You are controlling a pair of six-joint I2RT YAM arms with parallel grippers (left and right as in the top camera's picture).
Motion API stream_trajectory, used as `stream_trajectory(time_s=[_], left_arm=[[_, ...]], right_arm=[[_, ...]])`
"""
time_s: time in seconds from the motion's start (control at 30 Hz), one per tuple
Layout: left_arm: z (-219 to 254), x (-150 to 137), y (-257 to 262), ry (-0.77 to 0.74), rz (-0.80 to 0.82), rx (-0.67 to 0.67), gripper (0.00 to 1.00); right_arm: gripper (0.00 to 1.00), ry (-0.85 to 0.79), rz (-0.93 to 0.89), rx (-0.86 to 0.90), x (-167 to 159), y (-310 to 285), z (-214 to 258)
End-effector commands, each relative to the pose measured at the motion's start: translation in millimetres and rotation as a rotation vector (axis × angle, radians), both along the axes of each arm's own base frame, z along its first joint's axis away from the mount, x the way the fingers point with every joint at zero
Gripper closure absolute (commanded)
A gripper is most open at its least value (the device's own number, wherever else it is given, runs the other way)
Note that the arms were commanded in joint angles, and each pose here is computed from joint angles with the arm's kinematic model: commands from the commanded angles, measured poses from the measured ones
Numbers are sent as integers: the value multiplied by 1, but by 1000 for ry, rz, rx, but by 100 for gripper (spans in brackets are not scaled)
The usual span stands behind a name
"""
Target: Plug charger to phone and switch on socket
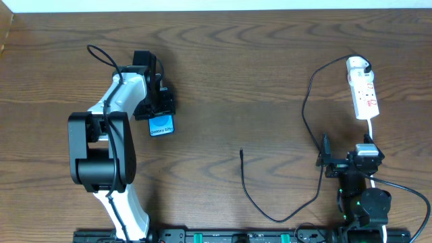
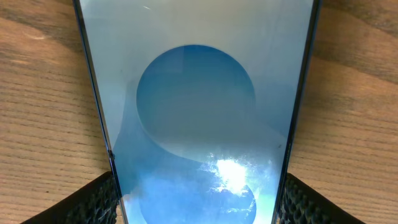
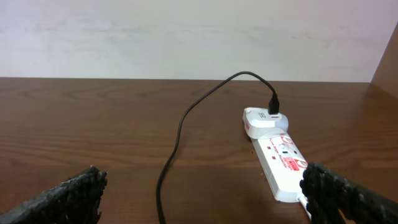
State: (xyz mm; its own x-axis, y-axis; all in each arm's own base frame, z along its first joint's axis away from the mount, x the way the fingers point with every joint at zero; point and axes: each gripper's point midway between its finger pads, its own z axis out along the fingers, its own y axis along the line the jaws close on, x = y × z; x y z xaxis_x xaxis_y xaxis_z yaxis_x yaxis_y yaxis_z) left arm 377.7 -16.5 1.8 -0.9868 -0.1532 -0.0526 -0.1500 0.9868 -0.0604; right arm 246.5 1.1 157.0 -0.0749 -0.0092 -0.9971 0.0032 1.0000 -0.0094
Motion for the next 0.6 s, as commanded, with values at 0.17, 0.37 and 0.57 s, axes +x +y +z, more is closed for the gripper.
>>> stream_trajectory(time_s=[0.17,0.37,0.57], left_arm=[[-16,-6,-2,44,3,-17,54],[-16,-6,-2,44,3,-17,40],[-16,-6,-2,44,3,-17,23]], right_arm=[[1,-3,-7,10,0,-1,0],[1,-3,-7,10,0,-1,0],[1,-3,-7,10,0,-1,0]])
